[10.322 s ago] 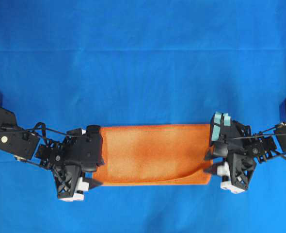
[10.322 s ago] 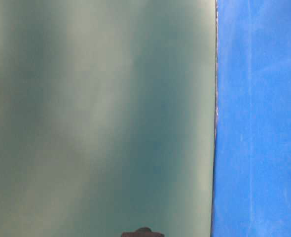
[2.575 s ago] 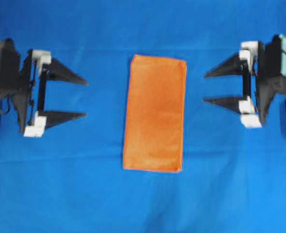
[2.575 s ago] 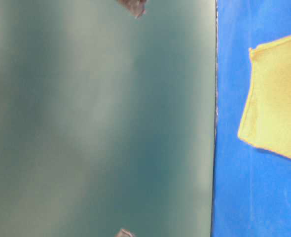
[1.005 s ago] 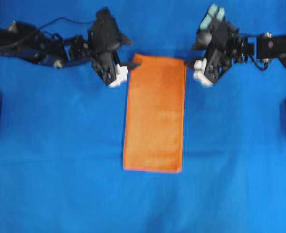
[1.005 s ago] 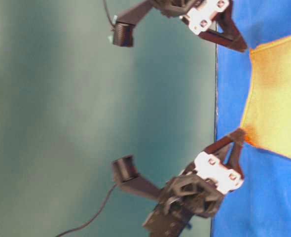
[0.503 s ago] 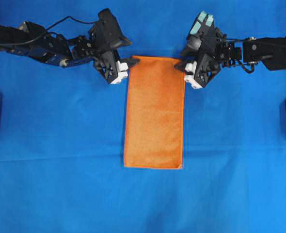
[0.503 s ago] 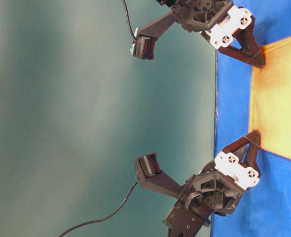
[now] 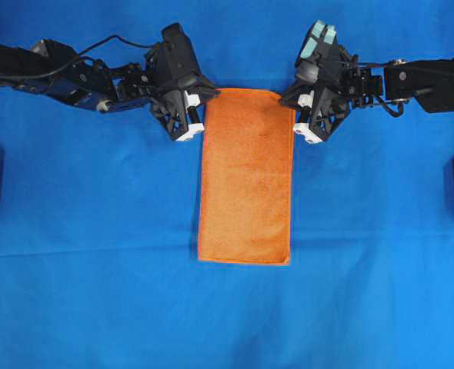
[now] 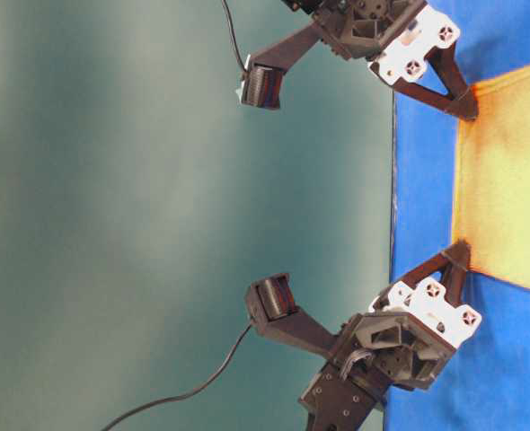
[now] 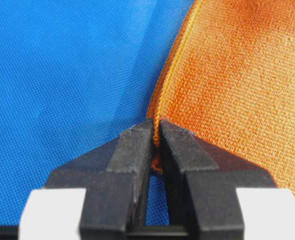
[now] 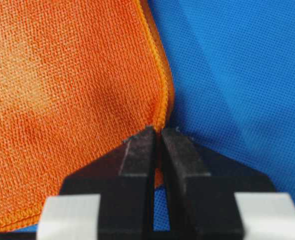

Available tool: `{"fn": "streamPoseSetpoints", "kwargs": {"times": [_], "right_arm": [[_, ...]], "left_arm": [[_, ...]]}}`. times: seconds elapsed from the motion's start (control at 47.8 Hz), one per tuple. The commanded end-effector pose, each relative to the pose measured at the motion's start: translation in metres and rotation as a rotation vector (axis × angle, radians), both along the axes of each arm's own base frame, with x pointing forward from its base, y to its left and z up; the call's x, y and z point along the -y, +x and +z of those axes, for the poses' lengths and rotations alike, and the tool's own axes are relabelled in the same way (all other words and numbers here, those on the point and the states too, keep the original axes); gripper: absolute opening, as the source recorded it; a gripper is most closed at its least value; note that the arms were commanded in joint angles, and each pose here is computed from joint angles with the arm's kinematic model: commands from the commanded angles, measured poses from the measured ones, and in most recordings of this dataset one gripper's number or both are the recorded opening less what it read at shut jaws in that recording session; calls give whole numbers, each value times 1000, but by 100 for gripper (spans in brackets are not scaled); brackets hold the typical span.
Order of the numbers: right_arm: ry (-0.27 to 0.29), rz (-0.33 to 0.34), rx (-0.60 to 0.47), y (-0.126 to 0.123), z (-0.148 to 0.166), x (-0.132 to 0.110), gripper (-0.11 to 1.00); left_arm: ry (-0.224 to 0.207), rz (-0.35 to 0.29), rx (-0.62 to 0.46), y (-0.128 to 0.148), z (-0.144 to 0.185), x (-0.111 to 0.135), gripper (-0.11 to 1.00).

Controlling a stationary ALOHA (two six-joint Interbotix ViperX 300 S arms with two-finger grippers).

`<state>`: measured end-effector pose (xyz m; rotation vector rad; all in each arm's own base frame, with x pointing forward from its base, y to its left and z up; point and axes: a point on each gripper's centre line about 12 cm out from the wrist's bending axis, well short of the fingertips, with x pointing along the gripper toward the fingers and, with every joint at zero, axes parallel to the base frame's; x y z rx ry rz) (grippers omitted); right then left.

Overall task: Fold the orange towel.
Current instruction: 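Fold the far half of the strip toward the near edge with both grippers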

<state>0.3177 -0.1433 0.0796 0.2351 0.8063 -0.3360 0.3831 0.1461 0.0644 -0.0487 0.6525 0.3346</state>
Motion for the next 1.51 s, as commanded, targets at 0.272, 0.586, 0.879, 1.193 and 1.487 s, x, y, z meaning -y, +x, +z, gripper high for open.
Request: {"fn": "streamPoseSetpoints", "kwargs": {"times": [0.272, 0.586, 0.879, 1.193, 1.487], "right_arm": [[-72, -27, 10, 5, 30, 15, 3], [-108, -61, 26, 6, 45, 31, 3], [-116, -68, 55, 4, 57, 30, 3], [-158, -43, 71, 0, 95, -1, 3], [-136, 62, 77, -2, 112, -63, 3]], "left_arm": [[49, -6, 33, 0, 46, -9, 4], [123, 3, 20, -3, 60, -35, 4], [119, -8, -5, -5, 66, -32, 4], [152, -93, 13, -9, 112, -1, 4], [142, -249, 13, -11, 127, 64, 4]]}}
